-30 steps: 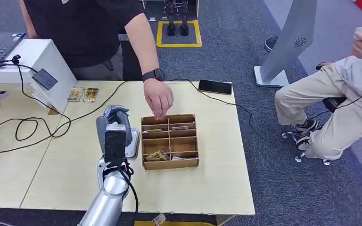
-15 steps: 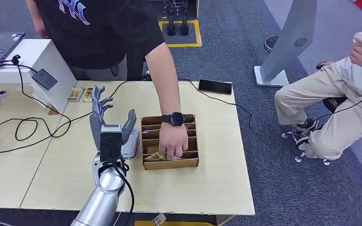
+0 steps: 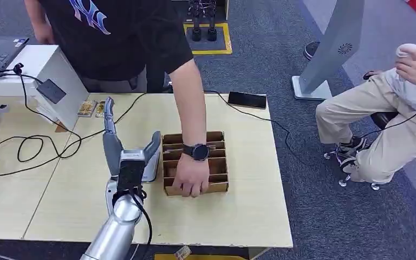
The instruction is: Pass the card to the sensor for recognition and then transmit it.
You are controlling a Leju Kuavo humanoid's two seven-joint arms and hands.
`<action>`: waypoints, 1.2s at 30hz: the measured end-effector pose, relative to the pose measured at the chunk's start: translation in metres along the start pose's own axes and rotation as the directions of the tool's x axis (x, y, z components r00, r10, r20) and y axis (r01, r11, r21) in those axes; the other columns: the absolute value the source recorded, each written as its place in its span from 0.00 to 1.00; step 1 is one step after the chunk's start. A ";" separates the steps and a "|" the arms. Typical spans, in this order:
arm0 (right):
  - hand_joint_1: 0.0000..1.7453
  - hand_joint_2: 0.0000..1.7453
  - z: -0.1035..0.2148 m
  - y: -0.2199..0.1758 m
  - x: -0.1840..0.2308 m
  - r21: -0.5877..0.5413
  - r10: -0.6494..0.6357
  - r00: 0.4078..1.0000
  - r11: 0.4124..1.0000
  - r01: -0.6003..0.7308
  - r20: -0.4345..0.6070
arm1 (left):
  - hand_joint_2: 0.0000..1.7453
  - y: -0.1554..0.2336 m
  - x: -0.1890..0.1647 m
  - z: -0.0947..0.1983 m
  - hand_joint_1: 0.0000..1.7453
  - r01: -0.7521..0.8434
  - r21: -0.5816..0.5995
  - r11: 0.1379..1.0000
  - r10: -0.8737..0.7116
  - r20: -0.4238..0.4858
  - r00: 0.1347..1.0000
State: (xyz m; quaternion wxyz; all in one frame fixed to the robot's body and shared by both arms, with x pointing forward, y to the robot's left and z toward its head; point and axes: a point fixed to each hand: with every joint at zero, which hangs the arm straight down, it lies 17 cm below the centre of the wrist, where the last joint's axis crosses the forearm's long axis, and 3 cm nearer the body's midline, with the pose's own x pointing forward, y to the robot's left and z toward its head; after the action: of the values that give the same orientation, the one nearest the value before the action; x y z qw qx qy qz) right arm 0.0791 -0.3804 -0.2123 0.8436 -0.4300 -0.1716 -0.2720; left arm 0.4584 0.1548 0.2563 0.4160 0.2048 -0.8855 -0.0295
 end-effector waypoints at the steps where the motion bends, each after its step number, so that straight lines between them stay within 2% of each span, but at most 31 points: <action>1: 0.00 1.00 -0.001 0.000 0.000 0.001 0.001 1.000 1.000 -0.001 0.001 | 1.00 -0.002 0.002 0.002 0.00 0.018 -0.011 1.000 -0.018 0.016 1.000; 6: 0.00 1.00 -0.002 0.002 0.005 0.011 0.011 1.000 1.000 -0.011 0.024 | 1.00 -0.015 0.022 0.016 0.00 0.184 -0.079 0.980 -0.167 0.187 0.968; 10: 0.00 1.00 -0.003 0.004 0.008 0.021 0.021 0.999 1.000 -0.022 0.039 | 1.00 -0.027 0.036 0.028 0.00 0.369 -0.101 0.924 -0.312 0.360 0.879; 13: 0.00 1.00 -0.004 0.005 0.009 0.027 0.027 0.999 0.999 -0.029 0.043 | 1.00 -0.030 0.036 0.031 0.00 0.461 -0.096 0.882 -0.384 0.419 0.823; 23: 0.00 1.00 -0.003 0.008 0.008 0.040 0.035 0.998 0.999 -0.037 0.043 | 1.00 -0.023 0.017 0.034 0.00 0.571 -0.096 0.816 -0.484 0.428 0.763; 36: 0.00 1.00 -0.003 0.009 0.008 0.044 0.039 0.998 0.998 -0.041 0.042 | 1.00 -0.024 -0.005 0.037 0.00 0.620 -0.131 0.774 -0.538 0.381 0.752</action>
State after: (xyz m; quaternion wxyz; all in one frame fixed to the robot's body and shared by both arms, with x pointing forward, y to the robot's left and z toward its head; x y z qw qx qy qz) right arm 0.0908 -0.3806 -0.2157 0.8547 -0.4196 -0.1866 -0.2423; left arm 0.4417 0.1305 0.2237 0.2579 0.4092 -0.8216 -0.3016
